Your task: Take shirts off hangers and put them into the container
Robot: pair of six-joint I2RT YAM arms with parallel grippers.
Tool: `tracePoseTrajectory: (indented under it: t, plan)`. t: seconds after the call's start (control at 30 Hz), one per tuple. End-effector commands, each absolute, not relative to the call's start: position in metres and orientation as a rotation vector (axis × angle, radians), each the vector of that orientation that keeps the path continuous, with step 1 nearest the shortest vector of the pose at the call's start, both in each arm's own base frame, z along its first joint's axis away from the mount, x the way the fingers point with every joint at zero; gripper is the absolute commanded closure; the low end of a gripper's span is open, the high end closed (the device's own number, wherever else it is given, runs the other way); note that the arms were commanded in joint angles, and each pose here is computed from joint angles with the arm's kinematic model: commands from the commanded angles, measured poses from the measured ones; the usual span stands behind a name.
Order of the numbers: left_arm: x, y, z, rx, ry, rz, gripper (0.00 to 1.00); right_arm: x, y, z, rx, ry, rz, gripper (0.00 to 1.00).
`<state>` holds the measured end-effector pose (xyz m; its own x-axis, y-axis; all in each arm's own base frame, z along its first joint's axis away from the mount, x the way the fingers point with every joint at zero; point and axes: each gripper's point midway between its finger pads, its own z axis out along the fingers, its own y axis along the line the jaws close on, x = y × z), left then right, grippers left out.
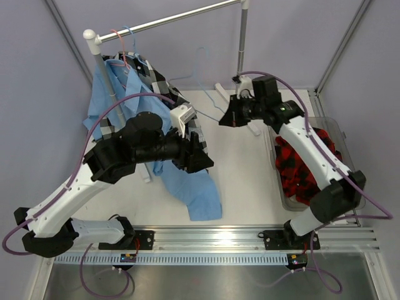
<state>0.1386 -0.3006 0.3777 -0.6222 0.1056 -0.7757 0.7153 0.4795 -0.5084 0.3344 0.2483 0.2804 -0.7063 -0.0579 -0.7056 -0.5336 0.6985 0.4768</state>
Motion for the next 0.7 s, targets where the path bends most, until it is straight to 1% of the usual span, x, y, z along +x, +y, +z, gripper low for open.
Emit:
tracePoseTrajectory:
  t: [0.0, 0.03, 0.07, 0.1, 0.17, 0.2, 0.27, 0.3, 0.37, 0.4, 0.47, 0.53, 0.67]
  plan:
    - [0.132, -0.289, 0.362, 0.635, 2.109, -1.117, 0.41, 0.370, 0.292, 0.334, -0.602, 1.955, 0.931, 1.00]
    - [0.130, -0.288, 0.360, 0.630, 2.118, -1.120, 0.41, 0.375, 0.297, 0.336, -0.609, 1.943, 0.932, 1.00]
    - [0.129, -0.289, 0.354, 0.622, 2.137, -1.122, 0.42, 0.387, 0.304, 0.327, -0.605, 1.965, 0.924, 1.00]
    - [0.127, -0.288, 0.352, 0.617, 2.143, -1.121, 0.42, 0.394, 0.307, 0.344, -0.609, 1.928, 0.919, 1.00]
    - [0.124, -0.287, 0.351, 0.613, 2.147, -1.123, 0.42, 0.410, 0.313, 0.339, -0.604, 1.949, 0.900, 1.00]
    - [0.125, -0.285, 0.352, 0.603, 2.146, -1.111, 0.42, 0.414, 0.315, 0.358, -0.611, 1.910, 0.894, 1.00]
    - [0.124, -0.283, 0.350, 0.605, 2.156, -1.101, 0.42, 0.426, 0.318, 0.355, -0.607, 1.928, 0.878, 1.00]
    - [0.124, -0.282, 0.350, 0.599, 2.158, -1.095, 0.42, 0.428, 0.319, 0.375, -0.608, 1.888, 0.876, 1.00]
    - [0.124, -0.282, 0.349, 0.590, 2.165, -1.096, 0.42, 0.436, 0.323, 0.378, -0.606, 1.885, 0.869, 1.00]
    - [0.124, -0.283, 0.349, 0.589, 2.166, -1.099, 0.42, 0.436, 0.322, 0.394, -0.604, 1.850, 0.869, 1.00]
    - [0.124, -0.284, 0.349, 0.587, 2.170, -1.100, 0.42, 0.443, 0.321, 0.399, -0.587, 1.842, 0.849, 1.00]
    - [0.124, -0.286, 0.348, 0.585, 2.175, -1.101, 0.42, 0.443, 0.320, 0.423, -0.573, 1.784, 0.847, 1.00]
    - [0.123, -0.287, 0.350, 0.592, 2.173, -1.098, 0.42, 0.438, 0.312, 0.441, -0.544, 1.750, 0.823, 1.00]
